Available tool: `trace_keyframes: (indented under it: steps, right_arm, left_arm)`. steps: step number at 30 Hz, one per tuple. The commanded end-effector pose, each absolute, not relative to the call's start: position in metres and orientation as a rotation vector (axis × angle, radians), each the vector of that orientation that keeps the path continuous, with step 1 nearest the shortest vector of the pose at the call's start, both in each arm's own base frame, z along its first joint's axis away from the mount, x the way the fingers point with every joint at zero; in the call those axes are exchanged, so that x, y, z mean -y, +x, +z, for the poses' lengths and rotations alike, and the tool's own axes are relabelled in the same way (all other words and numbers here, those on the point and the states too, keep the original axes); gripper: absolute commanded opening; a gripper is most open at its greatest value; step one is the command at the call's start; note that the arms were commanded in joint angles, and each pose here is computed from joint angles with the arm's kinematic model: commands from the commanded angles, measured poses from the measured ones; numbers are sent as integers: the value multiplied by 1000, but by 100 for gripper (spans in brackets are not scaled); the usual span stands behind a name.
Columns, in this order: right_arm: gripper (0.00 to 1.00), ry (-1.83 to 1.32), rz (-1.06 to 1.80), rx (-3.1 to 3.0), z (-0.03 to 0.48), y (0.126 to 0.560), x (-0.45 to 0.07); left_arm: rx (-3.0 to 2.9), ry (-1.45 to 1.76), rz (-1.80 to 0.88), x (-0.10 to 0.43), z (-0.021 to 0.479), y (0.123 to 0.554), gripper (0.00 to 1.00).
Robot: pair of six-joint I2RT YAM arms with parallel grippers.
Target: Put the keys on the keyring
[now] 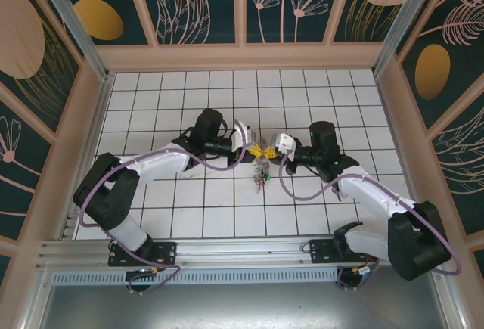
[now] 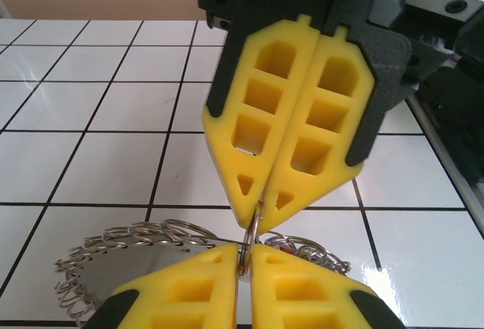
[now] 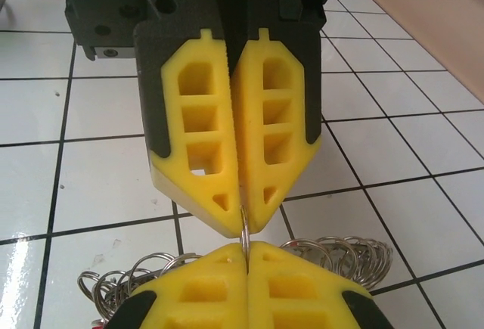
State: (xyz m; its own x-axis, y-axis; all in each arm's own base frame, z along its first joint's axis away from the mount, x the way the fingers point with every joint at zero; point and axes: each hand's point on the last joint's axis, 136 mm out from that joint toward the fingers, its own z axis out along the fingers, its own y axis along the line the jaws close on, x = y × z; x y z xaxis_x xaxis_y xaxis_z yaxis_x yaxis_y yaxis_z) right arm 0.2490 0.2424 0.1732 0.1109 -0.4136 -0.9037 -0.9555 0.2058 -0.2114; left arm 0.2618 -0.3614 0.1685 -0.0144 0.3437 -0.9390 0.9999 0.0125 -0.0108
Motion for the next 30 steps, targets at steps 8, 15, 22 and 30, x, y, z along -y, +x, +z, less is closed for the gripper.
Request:
trace_keyframes:
  steps: [8,15,22,30]
  right_arm:
    - [0,-1383,712,-1392,195,250,-247]
    - [0,-1367,680,-1390,199,252,-245]
    - [0,-1359,677,-1396,199,252,-245]
    - [0,-1361,697,-1391,201,250,-246]
  left_arm:
    - [-1433,1494,-1067,371,176,261,17]
    - [-1465,1506,-1039,368,168,262,20]
    - [-1491,1504,-1007,365,164,265,24]
    - [-1442,1491,-1044,370,175,263,23]
